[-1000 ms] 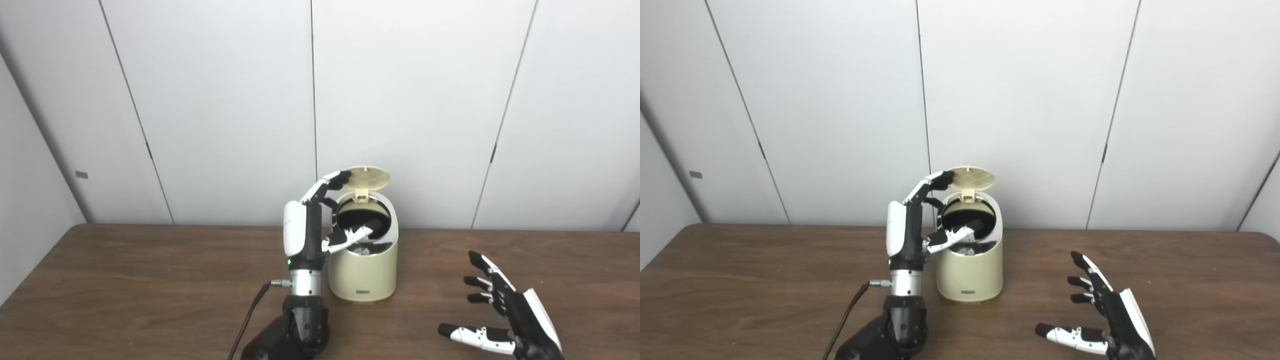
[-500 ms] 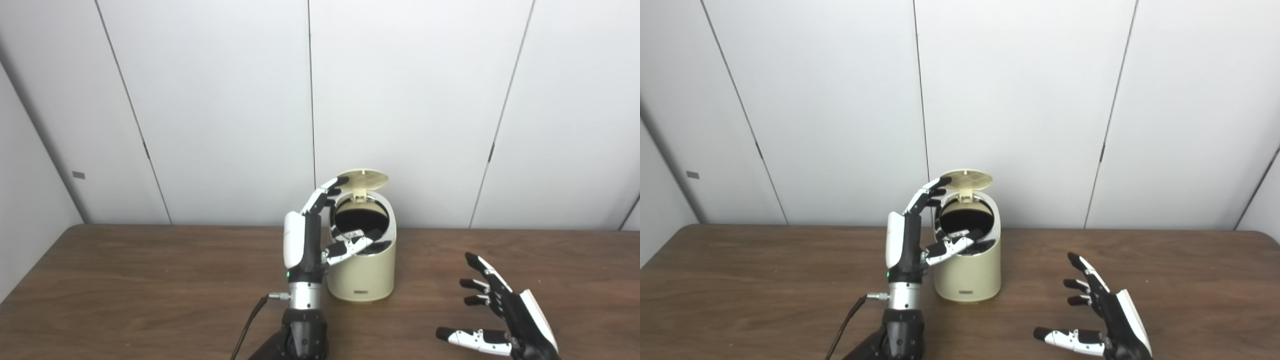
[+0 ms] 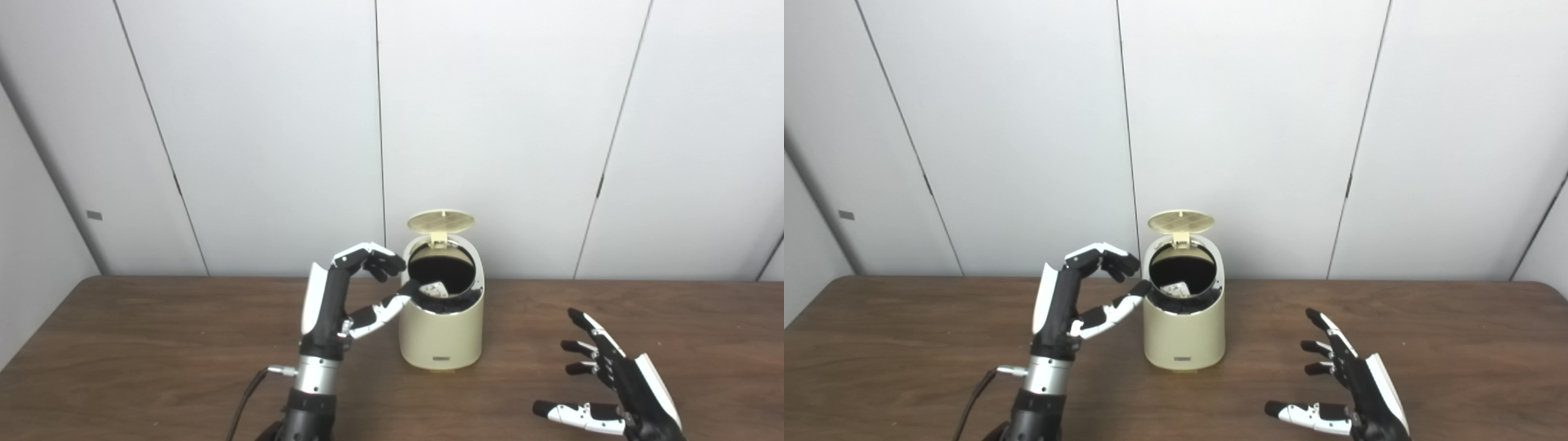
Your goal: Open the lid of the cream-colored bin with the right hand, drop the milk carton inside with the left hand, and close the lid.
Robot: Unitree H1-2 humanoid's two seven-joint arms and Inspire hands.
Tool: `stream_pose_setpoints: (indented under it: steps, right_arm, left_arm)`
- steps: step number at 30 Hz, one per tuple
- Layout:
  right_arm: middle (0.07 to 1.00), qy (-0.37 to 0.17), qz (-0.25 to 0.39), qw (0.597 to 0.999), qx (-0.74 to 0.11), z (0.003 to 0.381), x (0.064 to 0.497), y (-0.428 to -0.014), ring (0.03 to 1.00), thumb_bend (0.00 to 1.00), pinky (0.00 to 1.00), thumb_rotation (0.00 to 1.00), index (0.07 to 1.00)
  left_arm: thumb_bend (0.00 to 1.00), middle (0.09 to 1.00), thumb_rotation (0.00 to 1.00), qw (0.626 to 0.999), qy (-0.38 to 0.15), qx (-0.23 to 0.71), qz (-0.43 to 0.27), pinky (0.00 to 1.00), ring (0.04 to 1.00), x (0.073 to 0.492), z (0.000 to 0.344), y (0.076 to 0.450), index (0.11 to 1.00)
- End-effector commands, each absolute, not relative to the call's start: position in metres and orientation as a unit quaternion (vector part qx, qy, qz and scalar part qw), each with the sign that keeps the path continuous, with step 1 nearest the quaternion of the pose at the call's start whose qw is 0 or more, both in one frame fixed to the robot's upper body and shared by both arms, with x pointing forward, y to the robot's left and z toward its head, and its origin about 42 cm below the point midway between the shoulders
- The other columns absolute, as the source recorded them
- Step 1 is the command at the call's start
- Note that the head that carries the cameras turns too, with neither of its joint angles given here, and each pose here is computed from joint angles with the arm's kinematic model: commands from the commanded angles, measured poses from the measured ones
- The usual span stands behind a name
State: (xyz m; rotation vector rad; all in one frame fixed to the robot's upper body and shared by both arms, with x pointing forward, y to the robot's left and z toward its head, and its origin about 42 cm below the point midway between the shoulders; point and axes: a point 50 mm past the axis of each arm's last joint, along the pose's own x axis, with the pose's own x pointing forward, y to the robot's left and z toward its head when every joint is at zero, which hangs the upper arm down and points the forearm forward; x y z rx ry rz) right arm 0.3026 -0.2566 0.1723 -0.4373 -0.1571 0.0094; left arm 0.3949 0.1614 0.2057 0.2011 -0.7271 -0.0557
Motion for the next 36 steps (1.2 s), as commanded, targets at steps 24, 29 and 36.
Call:
stream_pose_setpoints:
  steps: [24,29,36]
  right_arm:
    - [0.943,-0.133,0.026,0.969,-0.206,0.201,0.314,-0.257,0.826,0.7,0.67,0.08,0.913]
    - [0.939,-0.136,0.029,0.969,-0.202,0.205,0.317,-0.254,0.826,0.69,0.68,0.08,0.913]
    - [0.916,-0.153,0.027,0.964,-0.217,0.216,0.327,-0.249,0.809,0.71,0.71,0.19,0.907]
  left_arm:
    - [0.84,0.825,0.31,0.974,-0.169,0.013,-0.152,0.61,0.745,0.339,0.213,0.284,0.859]
    - [0.8,0.802,0.28,0.979,-0.156,0.008,-0.131,0.55,0.7,0.332,0.201,0.289,0.844]
    - [0.74,0.751,0.28,0.98,-0.155,0.061,-0.106,0.52,0.65,0.327,0.176,0.294,0.79]
